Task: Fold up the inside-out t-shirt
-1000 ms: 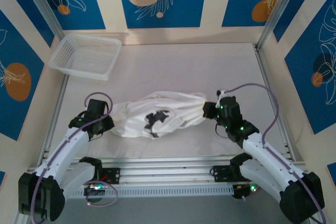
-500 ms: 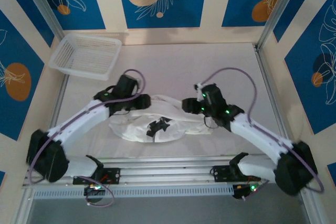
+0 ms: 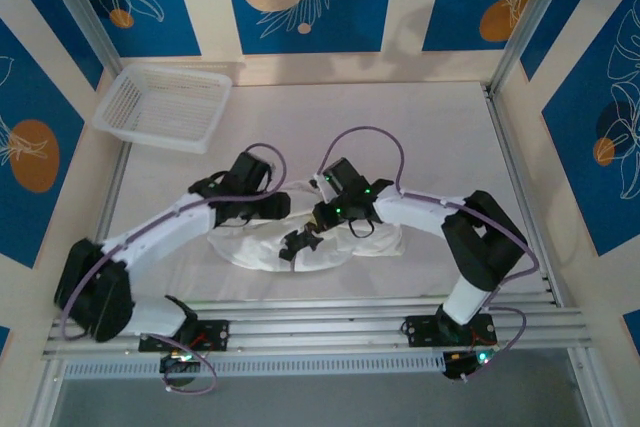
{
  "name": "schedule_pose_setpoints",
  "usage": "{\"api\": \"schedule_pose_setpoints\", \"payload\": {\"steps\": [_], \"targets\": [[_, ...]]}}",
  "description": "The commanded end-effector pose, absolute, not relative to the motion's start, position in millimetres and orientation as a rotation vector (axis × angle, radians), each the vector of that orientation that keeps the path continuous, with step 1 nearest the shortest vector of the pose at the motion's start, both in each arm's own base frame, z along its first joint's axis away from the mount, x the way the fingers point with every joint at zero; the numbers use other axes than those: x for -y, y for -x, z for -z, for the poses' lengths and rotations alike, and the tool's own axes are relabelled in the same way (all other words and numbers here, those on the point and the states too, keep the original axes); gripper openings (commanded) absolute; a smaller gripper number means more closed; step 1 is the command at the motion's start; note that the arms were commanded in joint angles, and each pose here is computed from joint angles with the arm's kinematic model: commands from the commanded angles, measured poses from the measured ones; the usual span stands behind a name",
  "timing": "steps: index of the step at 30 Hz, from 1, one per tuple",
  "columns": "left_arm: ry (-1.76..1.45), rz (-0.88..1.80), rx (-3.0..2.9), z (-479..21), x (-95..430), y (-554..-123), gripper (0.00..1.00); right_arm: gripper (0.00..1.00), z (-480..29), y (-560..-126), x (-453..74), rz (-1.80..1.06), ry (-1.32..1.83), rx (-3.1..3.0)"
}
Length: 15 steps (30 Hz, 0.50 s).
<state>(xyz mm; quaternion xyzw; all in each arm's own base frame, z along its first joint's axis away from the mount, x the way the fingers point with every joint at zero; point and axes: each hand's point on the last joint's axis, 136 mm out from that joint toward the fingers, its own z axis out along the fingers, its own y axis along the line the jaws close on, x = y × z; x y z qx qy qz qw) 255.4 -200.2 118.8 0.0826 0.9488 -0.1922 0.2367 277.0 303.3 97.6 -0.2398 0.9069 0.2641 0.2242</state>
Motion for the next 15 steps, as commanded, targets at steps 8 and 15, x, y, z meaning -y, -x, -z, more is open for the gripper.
{"api": "schedule_pose_setpoints", "payload": {"steps": [8, 15], "targets": [[-0.257, 0.256, -2.677, -62.9, 183.9, -243.8, 0.52, 0.00, -191.9, -263.8, -313.9, -1.117, 0.557, -2.366], [-0.134, 0.001, -2.683, -50.3, 136.6, -234.7, 0.00, 0.00, -250.3, -313.6, -235.2, -1.070, 0.085, -2.208]]}}
